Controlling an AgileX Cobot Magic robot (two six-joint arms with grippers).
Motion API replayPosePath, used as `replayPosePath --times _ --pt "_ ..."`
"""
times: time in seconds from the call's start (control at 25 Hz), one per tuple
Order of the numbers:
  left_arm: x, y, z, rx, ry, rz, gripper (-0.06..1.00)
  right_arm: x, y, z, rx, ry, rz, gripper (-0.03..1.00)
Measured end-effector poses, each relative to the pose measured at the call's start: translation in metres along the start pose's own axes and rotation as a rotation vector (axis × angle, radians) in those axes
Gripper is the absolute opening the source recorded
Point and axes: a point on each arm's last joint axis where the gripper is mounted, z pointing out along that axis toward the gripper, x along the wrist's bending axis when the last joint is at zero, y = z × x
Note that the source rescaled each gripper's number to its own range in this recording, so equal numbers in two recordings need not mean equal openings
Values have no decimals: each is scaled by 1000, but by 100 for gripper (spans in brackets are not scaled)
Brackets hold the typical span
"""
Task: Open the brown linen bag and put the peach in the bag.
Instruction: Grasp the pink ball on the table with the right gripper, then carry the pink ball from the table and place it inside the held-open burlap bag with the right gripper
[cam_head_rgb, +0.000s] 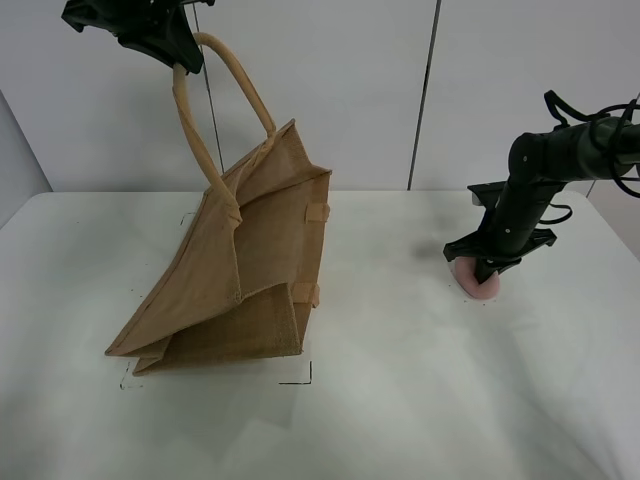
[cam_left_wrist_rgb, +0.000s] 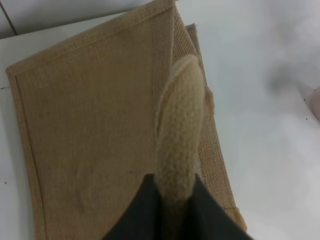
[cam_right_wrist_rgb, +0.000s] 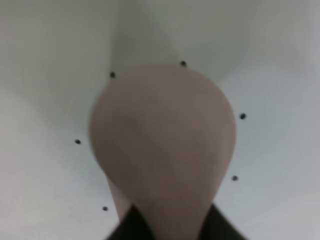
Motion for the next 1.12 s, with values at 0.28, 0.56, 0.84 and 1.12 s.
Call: replayPosePath --times 0.28,0.56,0.84,1.12 --pt "0 0 0 0 0 0 0 1 8 -41 -43 0 -12 0" --pt "0 0 0 0 -1 1 0 19 29 -155 -261 136 -85 0" --pt "-3 0 -7 -14 -20 -1 0 91 32 -186 -336 266 -250 0" --pt "-4 -1 -9 -18 -23 -1 0 191 20 -172 -399 399 -478 0"
